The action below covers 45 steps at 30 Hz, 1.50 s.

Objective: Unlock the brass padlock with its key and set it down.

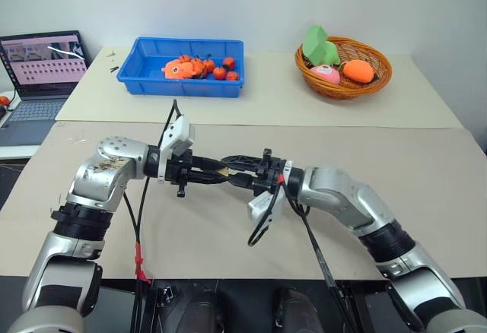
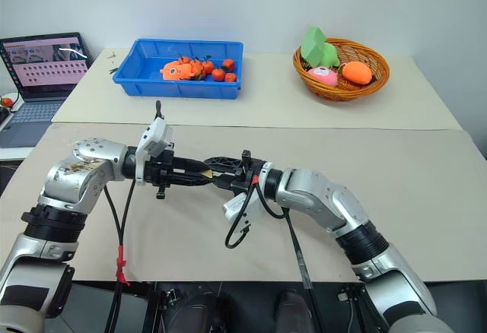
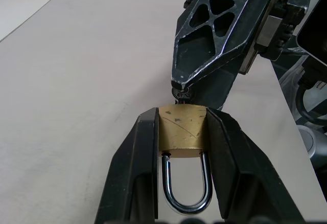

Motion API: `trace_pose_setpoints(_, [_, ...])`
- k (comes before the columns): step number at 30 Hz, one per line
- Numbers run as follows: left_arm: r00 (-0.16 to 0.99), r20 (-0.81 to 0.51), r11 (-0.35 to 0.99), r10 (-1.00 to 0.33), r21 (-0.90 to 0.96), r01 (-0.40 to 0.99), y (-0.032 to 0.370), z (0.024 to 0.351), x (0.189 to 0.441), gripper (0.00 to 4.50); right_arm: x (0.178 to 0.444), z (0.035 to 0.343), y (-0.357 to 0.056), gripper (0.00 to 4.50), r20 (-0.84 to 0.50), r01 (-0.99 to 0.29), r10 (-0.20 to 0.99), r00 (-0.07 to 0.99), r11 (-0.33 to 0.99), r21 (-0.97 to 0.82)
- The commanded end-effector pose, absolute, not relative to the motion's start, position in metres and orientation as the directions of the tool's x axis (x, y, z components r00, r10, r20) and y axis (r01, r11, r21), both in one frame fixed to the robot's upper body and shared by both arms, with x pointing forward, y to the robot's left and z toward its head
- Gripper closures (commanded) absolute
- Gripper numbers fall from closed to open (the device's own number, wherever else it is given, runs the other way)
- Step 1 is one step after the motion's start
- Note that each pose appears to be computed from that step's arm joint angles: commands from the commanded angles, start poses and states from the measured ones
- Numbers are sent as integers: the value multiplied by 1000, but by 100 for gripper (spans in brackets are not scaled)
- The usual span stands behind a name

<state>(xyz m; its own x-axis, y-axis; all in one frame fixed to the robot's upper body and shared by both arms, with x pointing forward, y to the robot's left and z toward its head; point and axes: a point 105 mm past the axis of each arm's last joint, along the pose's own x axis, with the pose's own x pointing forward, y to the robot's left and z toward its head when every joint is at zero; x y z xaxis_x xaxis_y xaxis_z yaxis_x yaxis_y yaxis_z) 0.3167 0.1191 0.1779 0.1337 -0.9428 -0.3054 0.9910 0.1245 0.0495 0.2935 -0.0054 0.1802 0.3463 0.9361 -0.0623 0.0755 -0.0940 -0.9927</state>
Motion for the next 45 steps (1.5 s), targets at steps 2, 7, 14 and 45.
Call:
trace_pose_setpoints(2, [129,-294,101,-947,107,989,116,192,315,366,287,204,1,217,36,139,950,309,-7,-990])
trace_pose_setpoints(7, [128,-296,101,-947,105,989,116,192,315,366,282,207,2,217,47,135,954,297,7,-991])
trace_pose_setpoints(14, [127,-296,100,-947,103,990,117,192,315,366,277,208,2,217,54,152,959,278,11,-988])
trace_pose_setpoints(45, [127,-296,100,-947,104,990,115,192,316,366,277,208,1,419,68,256,960,270,-3,-967])
